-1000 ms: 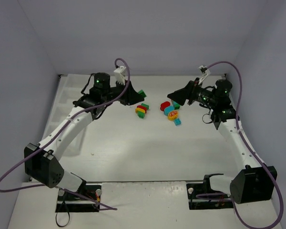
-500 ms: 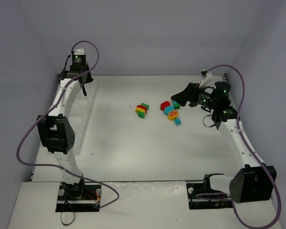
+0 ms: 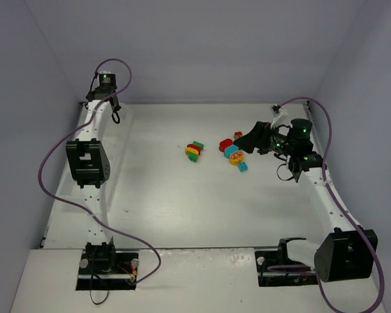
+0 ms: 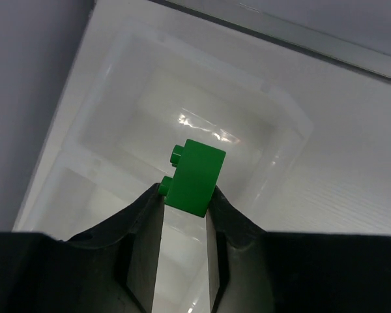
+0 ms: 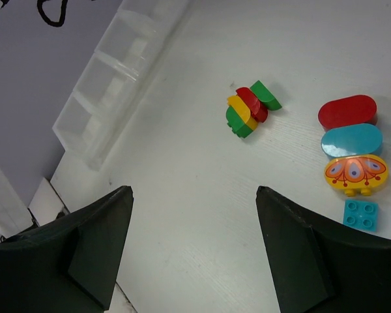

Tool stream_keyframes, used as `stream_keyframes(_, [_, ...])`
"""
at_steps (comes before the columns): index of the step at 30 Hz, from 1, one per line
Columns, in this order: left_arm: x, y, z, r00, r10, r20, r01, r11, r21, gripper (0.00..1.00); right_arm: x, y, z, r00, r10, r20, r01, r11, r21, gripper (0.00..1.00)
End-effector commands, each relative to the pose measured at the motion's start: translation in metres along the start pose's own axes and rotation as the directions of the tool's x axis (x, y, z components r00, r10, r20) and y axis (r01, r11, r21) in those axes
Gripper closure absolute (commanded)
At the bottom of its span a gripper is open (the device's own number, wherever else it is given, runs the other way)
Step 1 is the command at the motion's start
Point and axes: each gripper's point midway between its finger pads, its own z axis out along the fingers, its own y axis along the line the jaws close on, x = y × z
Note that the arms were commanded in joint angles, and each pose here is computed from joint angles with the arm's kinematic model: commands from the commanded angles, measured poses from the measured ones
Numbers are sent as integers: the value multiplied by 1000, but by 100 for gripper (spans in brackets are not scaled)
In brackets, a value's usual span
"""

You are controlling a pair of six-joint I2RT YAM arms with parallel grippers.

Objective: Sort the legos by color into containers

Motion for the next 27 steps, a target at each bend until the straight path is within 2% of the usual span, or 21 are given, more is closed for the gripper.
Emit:
stream_keyframes(1, [-45,29,-10,994,-44,95,46,999,-25,75,-11,14,-7,997,-64,42,65,997,-34,27])
stream_keyframes(2, [-45,30,-9,995,-44,95,47,999,-24,74,-10,13,-7,997,-63,40,64,997,-32,27])
stream_keyframes(3, [-51,29,-9,993,-48,105,50,999,-19,67,-9,12,-7,998,-60,37,61,998,-26,27])
stream_keyframes(6, [-48,25,-4,995,-39,96,39,999,1,58,-6,10,-7,998,-52,30,52,999,-17,27])
stream_keyframes(8, [-49,21,-3,994,-41,99,39,999,18,49,-5,9,-8,998,-53,30,53,999,-12,27])
stream_keyframes(12, [-49,18,-10,995,-46,94,42,998,41,44,-5,7,-8,998,-48,32,48,999,7,27])
stream_keyframes(14, [-52,16,-26,994,-52,100,45,997,70,42,-8,3,-10,998,-47,45,45,998,40,27])
stream_keyframes(18, [-59,-21,-83,989,-33,142,0,974,228,41,-14,-14,-16,996,-37,76,25,988,155,28])
stream_keyframes(20, [-48,-56,-126,985,32,170,-86,942,325,40,-18,-30,-22,995,-17,95,-6,972,233,29])
stream_keyframes(21, [-51,-82,-165,973,54,224,-138,915,380,40,-20,-34,-26,994,-10,107,-19,965,261,29])
stream_keyframes(23, [-20,-119,-191,965,127,229,-223,857,465,39,-23,-51,-35,990,17,140,-64,938,342,30])
stream_keyframes(24, [-8,-151,-229,951,151,270,-278,802,529,39,-26,-56,-38,987,16,158,-74,928,366,31])
stream_keyframes(27, [38,-191,-265,947,194,256,-315,721,617,39,-12,-81,-50,988,58,145,-124,858,499,32])
